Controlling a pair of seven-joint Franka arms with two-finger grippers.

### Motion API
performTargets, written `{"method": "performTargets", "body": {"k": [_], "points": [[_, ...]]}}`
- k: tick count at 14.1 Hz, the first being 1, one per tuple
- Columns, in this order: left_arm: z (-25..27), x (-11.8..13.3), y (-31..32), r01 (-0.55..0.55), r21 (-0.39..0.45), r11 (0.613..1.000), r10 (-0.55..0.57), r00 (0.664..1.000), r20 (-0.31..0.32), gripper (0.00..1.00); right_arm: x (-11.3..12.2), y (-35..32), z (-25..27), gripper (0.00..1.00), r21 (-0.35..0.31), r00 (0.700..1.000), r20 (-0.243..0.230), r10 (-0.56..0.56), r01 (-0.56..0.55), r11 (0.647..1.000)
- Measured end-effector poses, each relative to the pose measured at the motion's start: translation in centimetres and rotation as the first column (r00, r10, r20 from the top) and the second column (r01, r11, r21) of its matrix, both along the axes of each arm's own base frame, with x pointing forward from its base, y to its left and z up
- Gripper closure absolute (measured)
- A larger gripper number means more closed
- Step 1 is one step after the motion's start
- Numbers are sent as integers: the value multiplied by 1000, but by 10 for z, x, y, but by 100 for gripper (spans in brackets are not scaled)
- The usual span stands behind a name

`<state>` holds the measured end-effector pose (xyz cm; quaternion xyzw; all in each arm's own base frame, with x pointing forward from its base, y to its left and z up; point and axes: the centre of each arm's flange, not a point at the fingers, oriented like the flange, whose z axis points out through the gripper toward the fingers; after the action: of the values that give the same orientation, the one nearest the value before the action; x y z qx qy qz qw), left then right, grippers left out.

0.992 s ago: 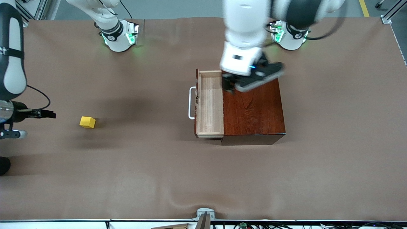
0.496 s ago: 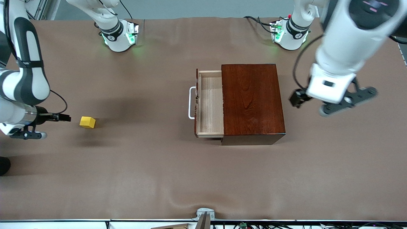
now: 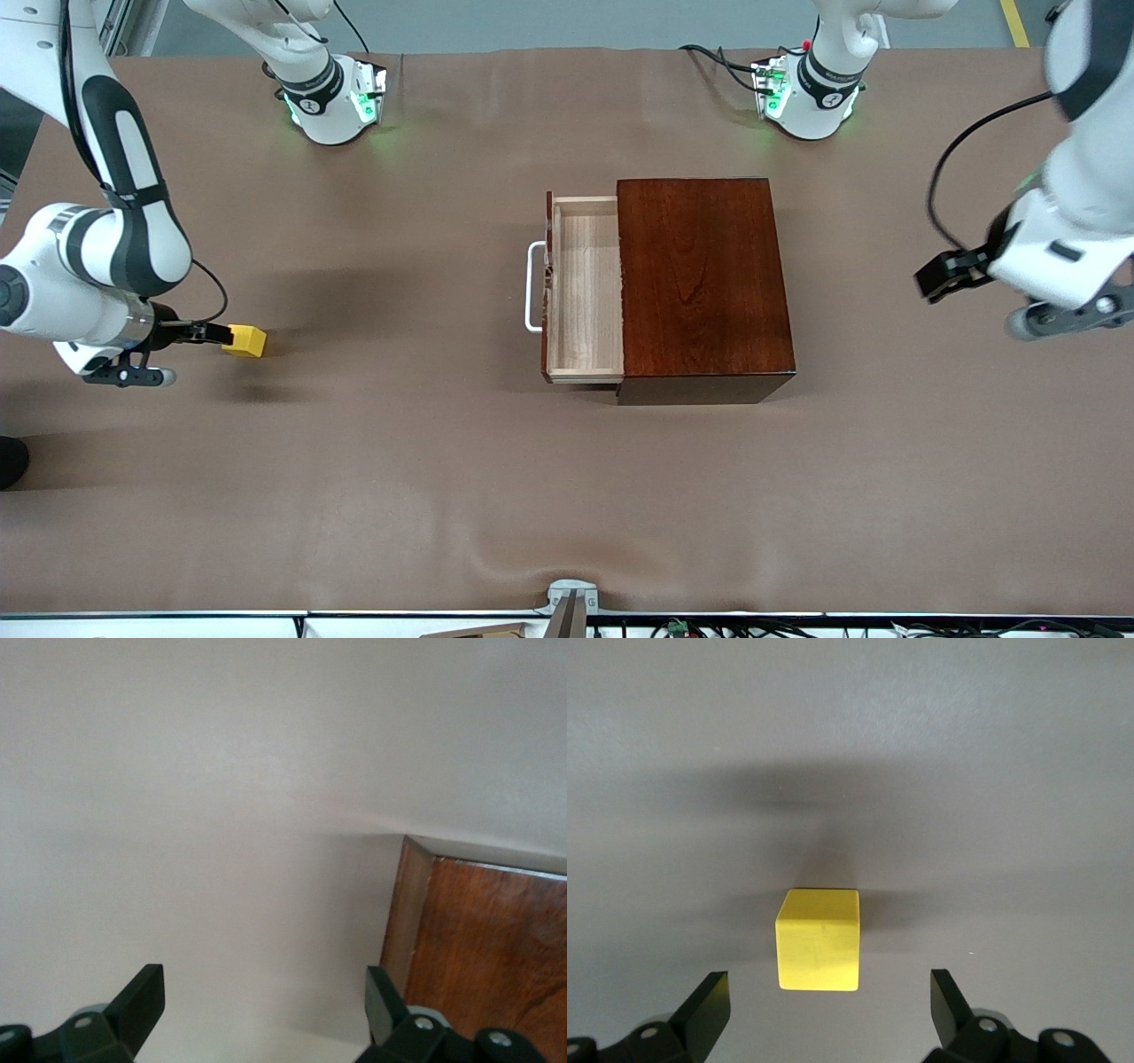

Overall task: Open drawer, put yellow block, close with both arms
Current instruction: 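Grasp the yellow cube with the right gripper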

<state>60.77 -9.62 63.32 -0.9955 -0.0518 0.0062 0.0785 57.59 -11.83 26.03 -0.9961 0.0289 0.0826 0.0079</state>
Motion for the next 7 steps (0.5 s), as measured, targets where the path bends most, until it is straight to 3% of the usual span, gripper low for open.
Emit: {"method": "performTargets", "body": {"k": [7], "points": [[14, -52, 77, 164, -77, 983, -164, 986, 6, 0, -13, 20, -38, 0, -15, 999, 38, -19, 20, 1000]]}}
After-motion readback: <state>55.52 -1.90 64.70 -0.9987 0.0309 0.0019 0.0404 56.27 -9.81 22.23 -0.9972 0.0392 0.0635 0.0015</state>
